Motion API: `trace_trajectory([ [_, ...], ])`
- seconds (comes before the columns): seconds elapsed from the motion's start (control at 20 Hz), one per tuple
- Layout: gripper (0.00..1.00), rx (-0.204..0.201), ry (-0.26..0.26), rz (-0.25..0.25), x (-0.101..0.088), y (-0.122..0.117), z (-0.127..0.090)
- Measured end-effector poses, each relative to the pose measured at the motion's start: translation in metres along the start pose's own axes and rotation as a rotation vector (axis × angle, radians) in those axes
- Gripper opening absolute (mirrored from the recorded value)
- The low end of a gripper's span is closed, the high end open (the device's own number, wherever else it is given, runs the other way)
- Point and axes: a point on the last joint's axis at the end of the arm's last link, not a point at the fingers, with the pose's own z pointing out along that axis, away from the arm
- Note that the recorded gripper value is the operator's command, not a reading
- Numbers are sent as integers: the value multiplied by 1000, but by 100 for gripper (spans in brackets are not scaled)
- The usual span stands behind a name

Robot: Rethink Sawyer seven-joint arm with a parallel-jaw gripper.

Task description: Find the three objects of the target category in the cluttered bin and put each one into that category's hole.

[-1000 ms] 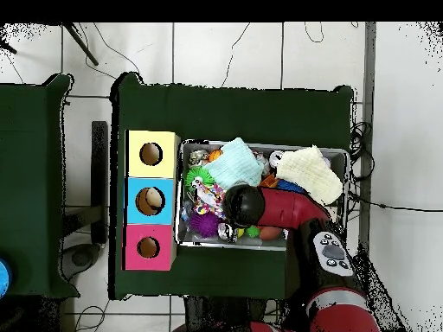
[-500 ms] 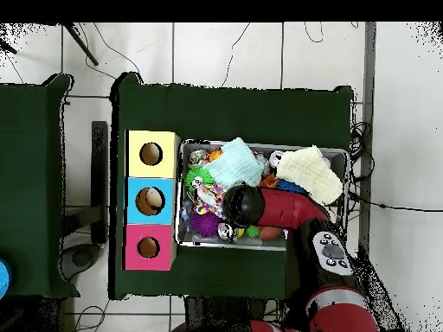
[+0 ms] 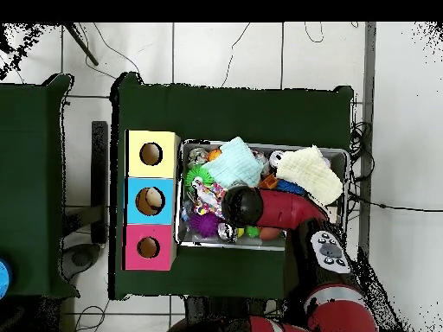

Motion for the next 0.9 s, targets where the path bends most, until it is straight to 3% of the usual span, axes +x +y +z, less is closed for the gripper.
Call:
trace_trajectory([
  [0.9, 100, 11, -14, -17, 0, 7, 7],
])
